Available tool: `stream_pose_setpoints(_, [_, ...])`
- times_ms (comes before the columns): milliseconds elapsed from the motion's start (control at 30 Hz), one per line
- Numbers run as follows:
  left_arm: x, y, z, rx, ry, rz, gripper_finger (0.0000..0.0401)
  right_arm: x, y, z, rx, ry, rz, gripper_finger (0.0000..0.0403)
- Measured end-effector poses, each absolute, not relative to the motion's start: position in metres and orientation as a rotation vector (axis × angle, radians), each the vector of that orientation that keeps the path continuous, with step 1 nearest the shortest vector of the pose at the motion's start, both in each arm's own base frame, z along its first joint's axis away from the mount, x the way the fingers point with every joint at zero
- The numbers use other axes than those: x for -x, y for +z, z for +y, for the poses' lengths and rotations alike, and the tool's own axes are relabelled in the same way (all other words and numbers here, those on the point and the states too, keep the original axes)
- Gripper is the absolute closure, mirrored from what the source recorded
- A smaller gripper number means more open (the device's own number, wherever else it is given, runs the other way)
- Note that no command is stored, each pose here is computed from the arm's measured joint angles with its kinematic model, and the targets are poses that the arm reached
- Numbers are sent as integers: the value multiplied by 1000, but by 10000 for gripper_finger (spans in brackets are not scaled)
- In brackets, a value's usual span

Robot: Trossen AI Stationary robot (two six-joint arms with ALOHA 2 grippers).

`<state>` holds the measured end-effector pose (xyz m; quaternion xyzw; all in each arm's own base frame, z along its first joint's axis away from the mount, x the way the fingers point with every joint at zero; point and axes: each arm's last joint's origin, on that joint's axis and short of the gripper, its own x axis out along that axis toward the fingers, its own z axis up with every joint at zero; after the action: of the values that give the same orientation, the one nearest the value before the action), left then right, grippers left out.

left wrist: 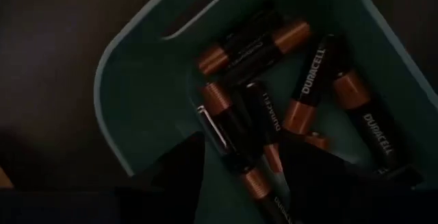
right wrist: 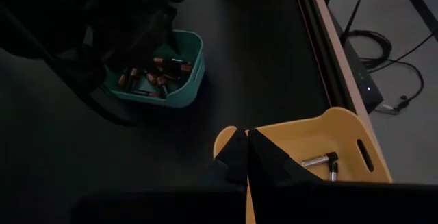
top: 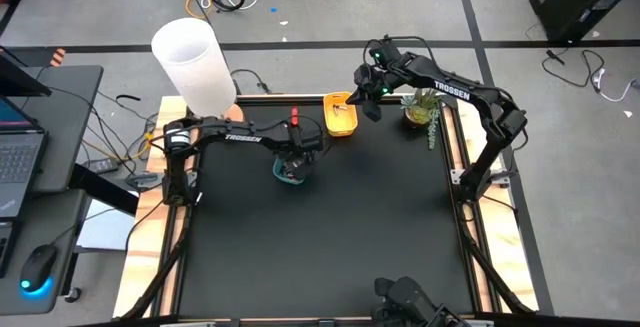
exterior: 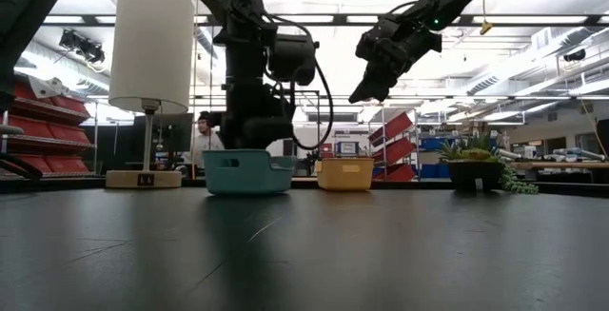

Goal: Sort batteries
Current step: Put the silver black battery into the yellow bin

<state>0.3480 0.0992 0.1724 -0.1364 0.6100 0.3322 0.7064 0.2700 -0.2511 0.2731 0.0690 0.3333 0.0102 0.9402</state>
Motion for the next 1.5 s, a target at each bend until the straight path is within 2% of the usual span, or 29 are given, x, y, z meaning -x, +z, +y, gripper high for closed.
stream_pose_setpoints(367, [-346,143,100,256,700,1518,198,-270,273,-251,-136,21,678,403])
stream_pose_setpoints(667, [-352,153,105,200,695,1521,198,-271,274,-252,-126,18,668,402])
stream_pose_setpoints(1033, [-352,134,117,270,721,1574,198,-270,274,-253,-123,18,668,402])
stream_pose_setpoints(1100, [-353,134,117,245,677,1580,198,-270,274,-253,-122,18,668,402])
stream_pose_setpoints(1167, [-356,132,116,206,552,1587,198,-270,274,-253,-120,17,668,402])
stream_pose_setpoints(1267, [-362,137,113,124,495,1585,198,-269,274,-254,-122,14,668,402])
stream_pose_setpoints(1500, [-378,159,116,50,565,1521,198,-268,274,-255,-130,7,667,402])
